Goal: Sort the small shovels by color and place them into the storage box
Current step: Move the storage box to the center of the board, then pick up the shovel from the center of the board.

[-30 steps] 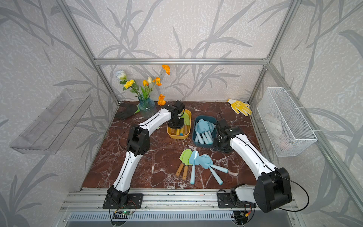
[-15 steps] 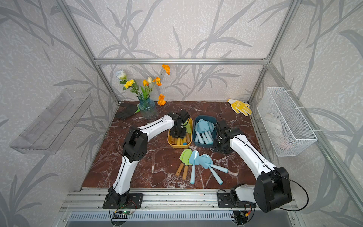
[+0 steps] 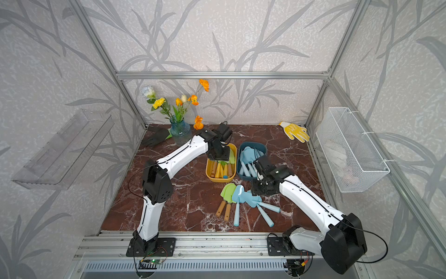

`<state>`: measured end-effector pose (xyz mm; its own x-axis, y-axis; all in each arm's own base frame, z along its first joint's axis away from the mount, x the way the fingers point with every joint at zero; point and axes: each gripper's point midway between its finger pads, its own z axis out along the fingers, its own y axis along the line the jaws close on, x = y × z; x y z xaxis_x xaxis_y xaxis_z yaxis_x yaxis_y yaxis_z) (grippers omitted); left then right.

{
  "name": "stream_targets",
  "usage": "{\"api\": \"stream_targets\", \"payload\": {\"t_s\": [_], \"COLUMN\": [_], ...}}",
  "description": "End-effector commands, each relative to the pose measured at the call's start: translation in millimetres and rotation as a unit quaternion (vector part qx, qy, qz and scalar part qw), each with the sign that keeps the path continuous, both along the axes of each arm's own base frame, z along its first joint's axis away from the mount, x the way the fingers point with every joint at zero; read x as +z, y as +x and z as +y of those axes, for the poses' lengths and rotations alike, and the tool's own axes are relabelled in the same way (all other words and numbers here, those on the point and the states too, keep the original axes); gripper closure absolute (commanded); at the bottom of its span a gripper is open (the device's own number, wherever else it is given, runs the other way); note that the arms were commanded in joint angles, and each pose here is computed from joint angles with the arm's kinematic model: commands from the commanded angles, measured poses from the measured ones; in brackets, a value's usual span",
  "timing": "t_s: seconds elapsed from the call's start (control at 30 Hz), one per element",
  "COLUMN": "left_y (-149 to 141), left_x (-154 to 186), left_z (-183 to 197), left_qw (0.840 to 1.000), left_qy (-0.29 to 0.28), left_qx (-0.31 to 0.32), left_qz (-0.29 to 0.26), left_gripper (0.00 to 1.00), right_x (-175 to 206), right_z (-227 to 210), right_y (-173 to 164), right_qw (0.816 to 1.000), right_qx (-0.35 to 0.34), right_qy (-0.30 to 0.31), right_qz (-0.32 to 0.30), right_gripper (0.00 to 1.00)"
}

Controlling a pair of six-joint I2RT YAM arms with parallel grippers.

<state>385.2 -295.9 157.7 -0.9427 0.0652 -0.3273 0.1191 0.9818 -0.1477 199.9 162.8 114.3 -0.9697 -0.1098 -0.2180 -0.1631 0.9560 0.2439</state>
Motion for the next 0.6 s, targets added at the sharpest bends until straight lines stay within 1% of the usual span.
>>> {"api": "stream_targets", "payload": {"t_s": [0.0, 0.07, 0.27, 0.37, 0.57], "left_y": [-6.7, -11.2, -32.9, -41.0, -50.1], "left_x": [12.2, 8.5, -13.5, -17.7, -17.7], "left_z": [24.6, 36.9, 64.3, 72.1, 82.3], "left_qw": [0.999, 0.998, 0.996, 0.995, 0.995], "left_qy": [0.017, 0.018, 0.025, 0.029, 0.034], "left_qx": [0.036, 0.054, 0.083, 0.090, 0.098], "left_qz": [-0.023, -0.026, 0.001, 0.006, 0.005], "left_gripper": [0.43, 0.43, 0.42, 0.42, 0.42], "right_x": [-13.8, -26.7, -59.2, -74.9, -103.8], "right_z": [32.1, 47.7, 70.1, 72.2, 70.0], "right_y": [-21.0, -32.3, -46.7, -52.6, -65.7], "right_qw": [0.998, 0.996, 0.990, 0.986, 0.983], "right_qx": [0.052, 0.080, 0.127, 0.138, 0.135], "right_qy": [0.011, 0.000, -0.033, -0.046, -0.053], "right_qz": [0.014, 0.026, 0.059, 0.076, 0.110], "right_gripper": [0.49, 0.49, 0.49, 0.49, 0.51]}}
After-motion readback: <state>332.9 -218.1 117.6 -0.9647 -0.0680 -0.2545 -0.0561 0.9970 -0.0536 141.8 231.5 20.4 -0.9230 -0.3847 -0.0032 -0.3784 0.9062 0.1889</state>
